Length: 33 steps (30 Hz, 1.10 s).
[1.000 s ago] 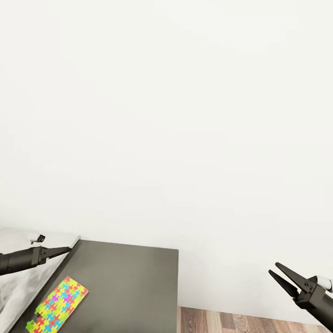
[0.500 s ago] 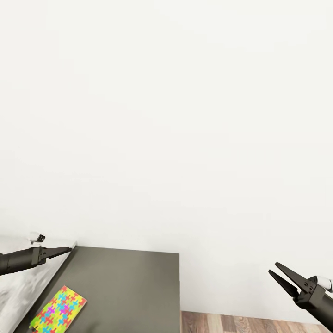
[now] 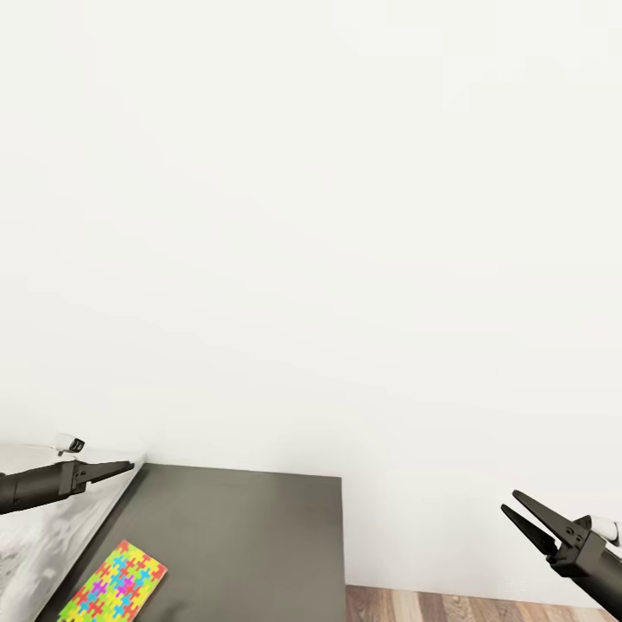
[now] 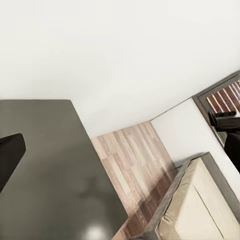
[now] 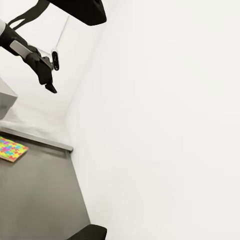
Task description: Put all the toys in the child's room - the three board games (two on the bed and one on the table), the two jigsaw puzzles on the table, and the tennis ball on the table - inside the toy box on the table in the child's room.
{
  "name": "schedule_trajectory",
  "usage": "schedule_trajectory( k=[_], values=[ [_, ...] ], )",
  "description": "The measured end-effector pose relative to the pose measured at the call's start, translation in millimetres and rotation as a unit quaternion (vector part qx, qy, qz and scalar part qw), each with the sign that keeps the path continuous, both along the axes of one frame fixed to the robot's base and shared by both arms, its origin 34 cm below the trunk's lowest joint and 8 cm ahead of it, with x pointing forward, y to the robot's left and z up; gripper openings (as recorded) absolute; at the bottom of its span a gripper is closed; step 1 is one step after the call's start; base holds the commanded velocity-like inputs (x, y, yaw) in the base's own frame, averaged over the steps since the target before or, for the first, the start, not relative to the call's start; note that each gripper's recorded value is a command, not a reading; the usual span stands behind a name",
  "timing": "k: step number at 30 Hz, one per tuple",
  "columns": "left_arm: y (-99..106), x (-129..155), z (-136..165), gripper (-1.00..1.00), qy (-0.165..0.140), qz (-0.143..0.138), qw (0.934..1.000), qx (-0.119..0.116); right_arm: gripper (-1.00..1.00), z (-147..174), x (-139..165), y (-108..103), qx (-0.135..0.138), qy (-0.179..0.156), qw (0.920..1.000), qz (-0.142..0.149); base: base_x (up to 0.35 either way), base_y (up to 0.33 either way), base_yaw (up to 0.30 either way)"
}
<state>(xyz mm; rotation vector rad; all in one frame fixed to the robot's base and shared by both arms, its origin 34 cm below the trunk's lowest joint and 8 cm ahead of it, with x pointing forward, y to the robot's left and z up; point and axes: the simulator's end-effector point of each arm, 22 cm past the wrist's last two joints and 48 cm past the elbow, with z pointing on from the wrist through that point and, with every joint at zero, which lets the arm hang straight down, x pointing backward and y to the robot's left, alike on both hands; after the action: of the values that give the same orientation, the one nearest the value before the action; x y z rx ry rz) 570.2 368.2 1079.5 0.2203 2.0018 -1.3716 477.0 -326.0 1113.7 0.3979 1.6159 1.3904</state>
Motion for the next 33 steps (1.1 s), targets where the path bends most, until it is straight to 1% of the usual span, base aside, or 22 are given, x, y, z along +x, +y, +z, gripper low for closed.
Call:
schedule_trajectory(
  k=[27, 31, 32, 33],
  values=[
    [-1.3, 0.1, -1.1, 1.00, 0.002, 0.000, 1.0000, 0.000, 1.00, -1.6, 0.5, 0.8, -0.002, 0.003, 1.0000, 0.000, 0.007, 0.004, 0.000],
    [-0.7, 0.5, -1.6, 1.00, 0.005, -0.001, 1.0000, 0.003, 1.00, -2.1, 0.7, 1.8, -0.002, 0.003, 1.0000, 0.001, 0.000, 0.000, 0.000],
    [-0.4, 1.3, -2.1, 1.00, 0.007, -0.001, 1.0000, 0.006, 1.00, -2.1, 0.8, 2.1, -0.003, 0.003, 1.0000, 0.001, 0.000, 0.000, 0.000],
    [1.9, 3.7, -6.2, 1.00, 0.011, 0.005, 0.9998, 0.017, 1.00, -2.3, 0.8, 2.2, -0.003, 0.003, 1.0000, 0.001, 0.000, 0.000, 0.000]
  ],
)
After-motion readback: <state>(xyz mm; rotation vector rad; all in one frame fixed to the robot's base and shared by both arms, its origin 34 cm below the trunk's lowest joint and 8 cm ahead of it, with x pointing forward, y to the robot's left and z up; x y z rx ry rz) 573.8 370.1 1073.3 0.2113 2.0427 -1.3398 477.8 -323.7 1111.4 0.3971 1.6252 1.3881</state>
